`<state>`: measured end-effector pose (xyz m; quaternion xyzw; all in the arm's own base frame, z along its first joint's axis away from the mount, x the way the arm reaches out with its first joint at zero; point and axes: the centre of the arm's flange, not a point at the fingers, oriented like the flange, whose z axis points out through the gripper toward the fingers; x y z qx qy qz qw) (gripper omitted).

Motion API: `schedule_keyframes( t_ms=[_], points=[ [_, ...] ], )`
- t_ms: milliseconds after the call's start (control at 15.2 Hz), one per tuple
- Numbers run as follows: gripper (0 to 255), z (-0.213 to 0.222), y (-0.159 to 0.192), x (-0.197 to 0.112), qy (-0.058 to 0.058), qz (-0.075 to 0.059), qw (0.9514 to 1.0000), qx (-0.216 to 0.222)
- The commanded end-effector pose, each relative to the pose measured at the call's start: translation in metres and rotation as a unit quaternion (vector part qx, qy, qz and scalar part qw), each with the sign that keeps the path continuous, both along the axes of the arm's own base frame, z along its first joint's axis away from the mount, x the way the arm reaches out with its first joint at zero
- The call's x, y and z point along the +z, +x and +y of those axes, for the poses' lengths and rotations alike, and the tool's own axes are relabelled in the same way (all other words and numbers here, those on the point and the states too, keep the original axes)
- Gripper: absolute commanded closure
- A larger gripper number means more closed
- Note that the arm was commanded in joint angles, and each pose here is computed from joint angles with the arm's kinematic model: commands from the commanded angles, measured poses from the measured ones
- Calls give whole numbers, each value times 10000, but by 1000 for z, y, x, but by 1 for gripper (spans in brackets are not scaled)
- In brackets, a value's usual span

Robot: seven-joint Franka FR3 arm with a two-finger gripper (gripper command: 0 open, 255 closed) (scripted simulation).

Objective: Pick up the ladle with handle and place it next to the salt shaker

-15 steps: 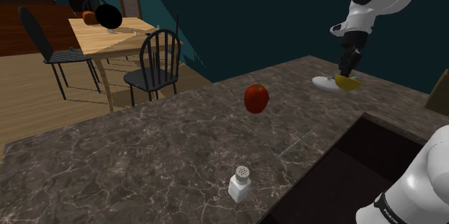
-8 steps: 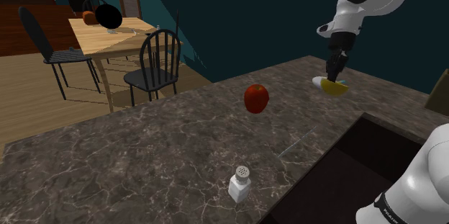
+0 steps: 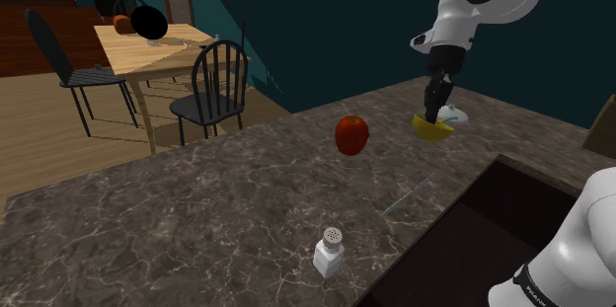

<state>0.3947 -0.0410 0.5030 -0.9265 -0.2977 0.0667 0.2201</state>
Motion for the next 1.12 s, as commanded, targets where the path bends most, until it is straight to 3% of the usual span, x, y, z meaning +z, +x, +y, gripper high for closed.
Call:
schedule_keyframes(
  t_ms=[0, 1056],
  points=[
    [255, 27, 1, 2, 2, 1, 10000, -8],
    [255, 237, 23, 2, 2, 1, 10000, -8]
  ],
)
